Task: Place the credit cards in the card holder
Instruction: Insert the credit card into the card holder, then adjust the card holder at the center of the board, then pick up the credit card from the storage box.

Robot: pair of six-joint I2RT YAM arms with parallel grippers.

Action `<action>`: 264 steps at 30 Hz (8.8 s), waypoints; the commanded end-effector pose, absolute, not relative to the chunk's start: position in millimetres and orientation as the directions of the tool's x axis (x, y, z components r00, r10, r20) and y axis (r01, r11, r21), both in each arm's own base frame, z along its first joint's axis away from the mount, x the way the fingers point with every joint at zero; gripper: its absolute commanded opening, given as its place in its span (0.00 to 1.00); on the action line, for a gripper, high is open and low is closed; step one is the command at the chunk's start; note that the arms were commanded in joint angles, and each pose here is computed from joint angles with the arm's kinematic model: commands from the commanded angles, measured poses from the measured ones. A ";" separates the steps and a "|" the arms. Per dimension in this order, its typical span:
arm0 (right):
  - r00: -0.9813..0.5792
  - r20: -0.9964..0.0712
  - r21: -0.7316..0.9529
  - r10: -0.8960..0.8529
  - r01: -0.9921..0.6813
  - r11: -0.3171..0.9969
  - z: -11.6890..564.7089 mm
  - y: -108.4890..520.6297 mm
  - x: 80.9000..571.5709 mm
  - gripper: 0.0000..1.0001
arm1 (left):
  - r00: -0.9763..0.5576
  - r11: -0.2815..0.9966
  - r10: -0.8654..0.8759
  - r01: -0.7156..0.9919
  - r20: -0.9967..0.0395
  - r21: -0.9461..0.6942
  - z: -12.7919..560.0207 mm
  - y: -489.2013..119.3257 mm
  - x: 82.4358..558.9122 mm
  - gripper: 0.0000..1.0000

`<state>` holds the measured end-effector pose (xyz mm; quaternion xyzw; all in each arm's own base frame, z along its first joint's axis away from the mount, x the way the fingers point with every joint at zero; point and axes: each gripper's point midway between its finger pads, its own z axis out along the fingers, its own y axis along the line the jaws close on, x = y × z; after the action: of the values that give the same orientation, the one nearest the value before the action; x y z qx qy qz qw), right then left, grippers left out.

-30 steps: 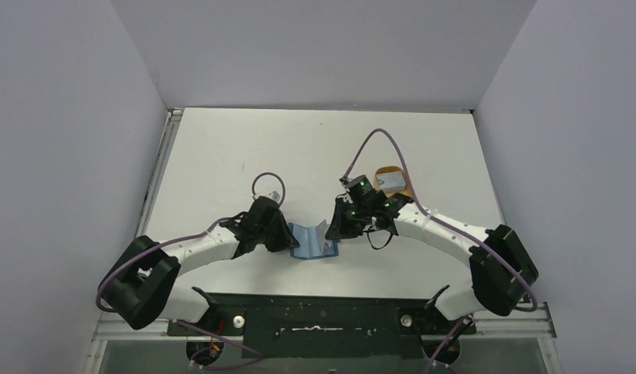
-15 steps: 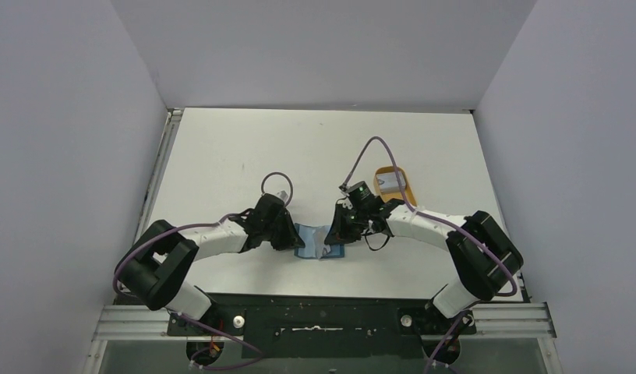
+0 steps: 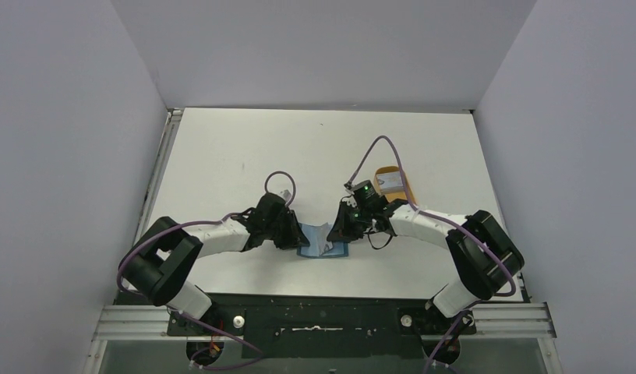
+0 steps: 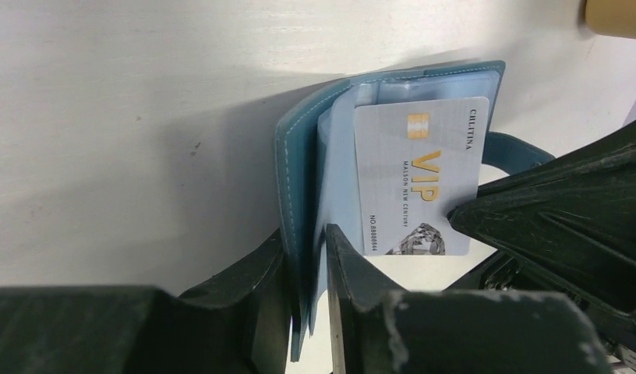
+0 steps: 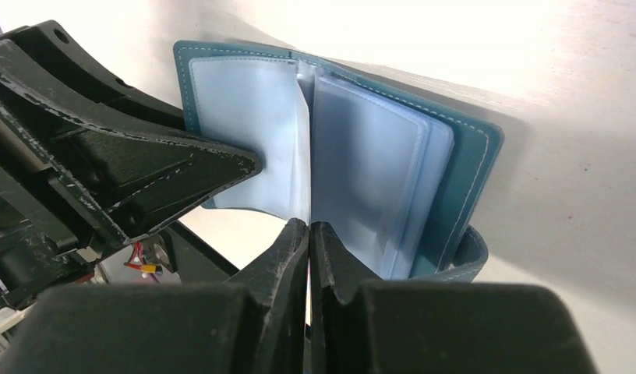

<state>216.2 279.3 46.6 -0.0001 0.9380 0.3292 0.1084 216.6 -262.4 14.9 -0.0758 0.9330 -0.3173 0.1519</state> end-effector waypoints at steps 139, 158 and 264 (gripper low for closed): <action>-0.933 -0.348 0.490 -0.092 -0.265 0.831 40.2 341.2 209.6 0.55 | -0.922 0.787 -0.333 -0.157 -0.196 -0.596 3.1 -223.9 206.0 0.14; -0.896 -0.438 0.390 -0.068 -0.258 0.884 71.8 319.9 223.7 0.70 | -0.903 0.772 -0.355 -0.137 -0.242 -0.621 27.0 -220.7 215.9 0.28; -0.258 -0.457 0.512 0.851 0.707 0.488 35.2 73.9 398.7 0.54 | -0.833 0.788 -0.410 -0.120 -0.371 -0.603 85.4 -182.0 209.7 0.65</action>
<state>397.5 79.8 31.5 0.4983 0.7911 0.1022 0.3397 199.6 -175.1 73.2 -0.1488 0.9236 -0.2674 0.2310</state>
